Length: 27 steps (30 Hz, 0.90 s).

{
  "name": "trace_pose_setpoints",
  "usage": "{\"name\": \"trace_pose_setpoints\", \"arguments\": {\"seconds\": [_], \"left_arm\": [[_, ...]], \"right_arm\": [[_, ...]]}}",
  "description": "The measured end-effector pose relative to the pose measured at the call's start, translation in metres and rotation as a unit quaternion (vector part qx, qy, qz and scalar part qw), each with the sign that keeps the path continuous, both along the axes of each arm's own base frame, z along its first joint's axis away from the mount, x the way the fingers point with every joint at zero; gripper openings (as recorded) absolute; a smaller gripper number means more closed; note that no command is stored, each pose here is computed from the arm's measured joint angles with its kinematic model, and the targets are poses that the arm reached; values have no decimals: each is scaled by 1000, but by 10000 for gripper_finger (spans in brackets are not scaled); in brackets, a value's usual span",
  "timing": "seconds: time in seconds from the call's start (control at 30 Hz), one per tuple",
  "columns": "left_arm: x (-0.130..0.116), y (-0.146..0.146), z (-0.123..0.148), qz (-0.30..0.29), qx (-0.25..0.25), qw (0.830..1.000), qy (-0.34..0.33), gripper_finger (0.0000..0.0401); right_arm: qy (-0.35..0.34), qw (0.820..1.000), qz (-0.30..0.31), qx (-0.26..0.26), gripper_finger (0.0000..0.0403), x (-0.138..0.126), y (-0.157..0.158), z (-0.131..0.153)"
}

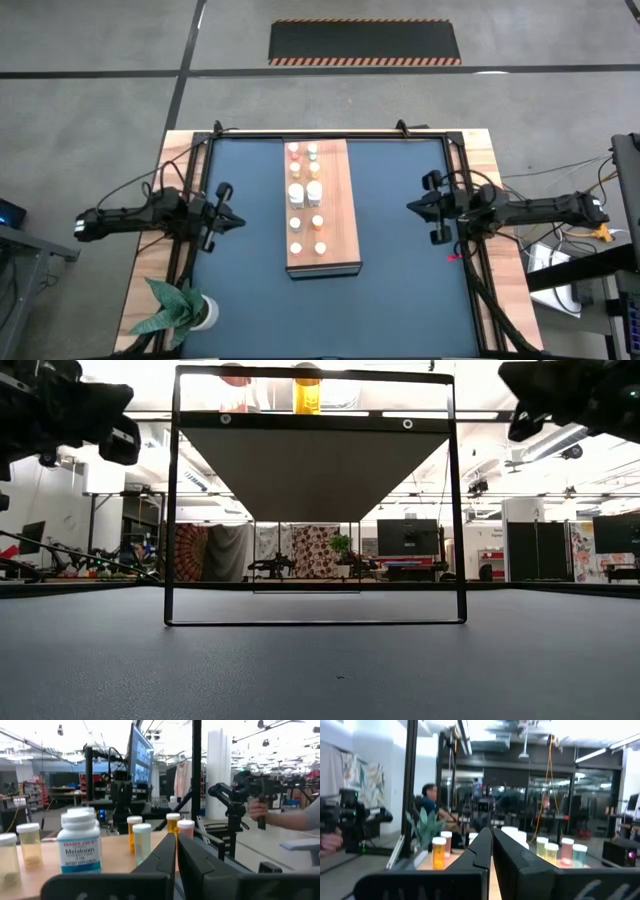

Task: Pick and place medicine bottles onto shelf by color
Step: Return to Home Position

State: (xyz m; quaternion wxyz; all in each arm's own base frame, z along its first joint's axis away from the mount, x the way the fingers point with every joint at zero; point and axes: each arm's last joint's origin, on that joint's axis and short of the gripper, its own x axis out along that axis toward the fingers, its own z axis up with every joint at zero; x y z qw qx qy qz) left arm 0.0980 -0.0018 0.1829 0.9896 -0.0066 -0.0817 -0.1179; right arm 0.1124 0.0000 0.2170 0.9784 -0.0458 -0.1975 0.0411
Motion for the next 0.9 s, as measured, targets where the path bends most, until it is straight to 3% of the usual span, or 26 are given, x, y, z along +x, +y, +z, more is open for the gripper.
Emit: {"name": "trace_pose_setpoints", "arguments": {"seconds": [0.33, 0.6, 0.8, 0.9], "left_arm": [[3, 0, -4, 1, -2, 1000, 24, 0], [3, 0, -5, 1, -2, 1000, 27, 0], [3, 0, -5, 1, -2, 1000, 27, 0], [3, 0, -5, 1, -2, 1000, 28, 0]], "right_arm": [[28, 994, 41, 102, 9, -3, 0, -12], [42, 993, 39, 103, 9, -1, 0, -14], [82, 996, 10, 26, 9, 0, 0, -22], [135, 990, 1, -43, 9, 0, 1, -37]]}}
